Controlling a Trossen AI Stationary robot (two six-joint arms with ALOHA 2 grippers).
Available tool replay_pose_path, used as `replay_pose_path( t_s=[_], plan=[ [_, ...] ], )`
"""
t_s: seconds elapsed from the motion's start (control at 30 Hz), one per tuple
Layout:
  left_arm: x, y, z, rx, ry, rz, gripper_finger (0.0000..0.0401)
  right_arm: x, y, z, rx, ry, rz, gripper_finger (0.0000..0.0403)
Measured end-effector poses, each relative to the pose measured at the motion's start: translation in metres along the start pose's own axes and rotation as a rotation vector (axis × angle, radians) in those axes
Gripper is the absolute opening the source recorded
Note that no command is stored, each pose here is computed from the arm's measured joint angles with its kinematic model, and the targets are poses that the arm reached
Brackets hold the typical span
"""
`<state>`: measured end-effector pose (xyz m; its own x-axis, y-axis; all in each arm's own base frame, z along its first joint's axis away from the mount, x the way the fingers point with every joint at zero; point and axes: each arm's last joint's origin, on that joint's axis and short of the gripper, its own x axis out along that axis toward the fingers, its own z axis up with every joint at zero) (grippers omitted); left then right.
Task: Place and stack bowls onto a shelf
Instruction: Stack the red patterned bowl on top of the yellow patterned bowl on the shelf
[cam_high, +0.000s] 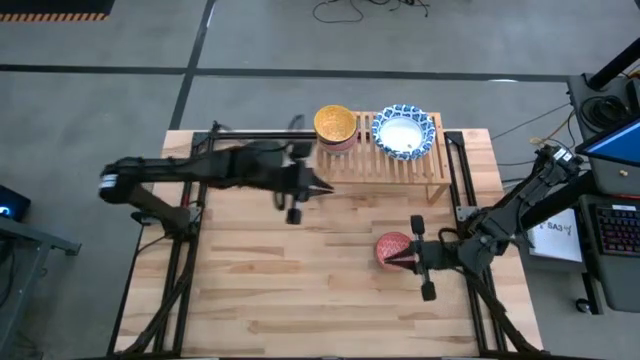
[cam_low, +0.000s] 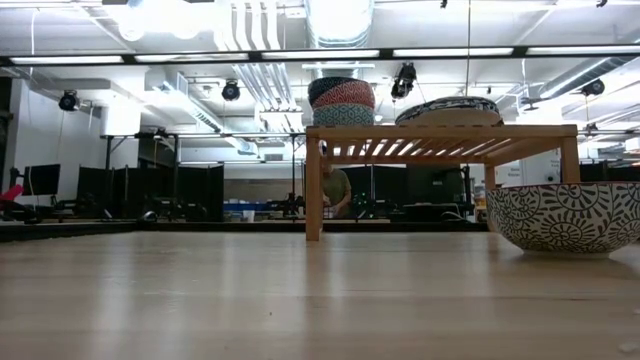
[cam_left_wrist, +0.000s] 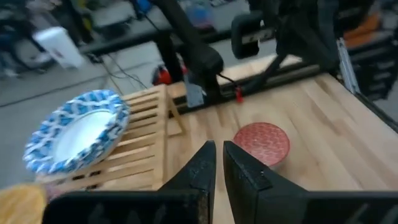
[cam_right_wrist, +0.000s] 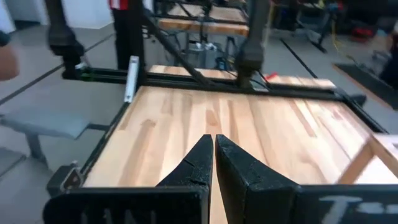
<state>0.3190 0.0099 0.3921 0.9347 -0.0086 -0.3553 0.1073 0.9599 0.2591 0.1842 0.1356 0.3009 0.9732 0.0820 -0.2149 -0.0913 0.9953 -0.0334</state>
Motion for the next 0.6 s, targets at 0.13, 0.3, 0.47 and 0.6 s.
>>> replay_pose_path(
  t_s=[0.13, 0.3, 0.47, 0.6],
  plan=[
    [-0.030, -0.013, -0.019, -0.015, -0.048, 0.073, 0.0013, 0.006, -0.009, -0.001, 0.103, 0.015, -0.050, 0.0009],
    [-0.061, -0.023, -0.038, -0.063, -0.104, 0.073, 0.0013, 0.011, -0.018, -0.002, 0.223, 0.023, -0.093, 0.0009],
    [-0.077, -0.028, -0.059, -0.115, -0.111, 0.099, 0.0013, 0.013, -0.022, 0.005, 0.313, 0.015, -0.102, 0.0009],
    [-0.077, -0.034, -0.080, -0.149, -0.074, 0.117, 0.0013, 0.017, -0.024, 0.014, 0.379, 0.068, -0.125, 0.0009]
  ],
)
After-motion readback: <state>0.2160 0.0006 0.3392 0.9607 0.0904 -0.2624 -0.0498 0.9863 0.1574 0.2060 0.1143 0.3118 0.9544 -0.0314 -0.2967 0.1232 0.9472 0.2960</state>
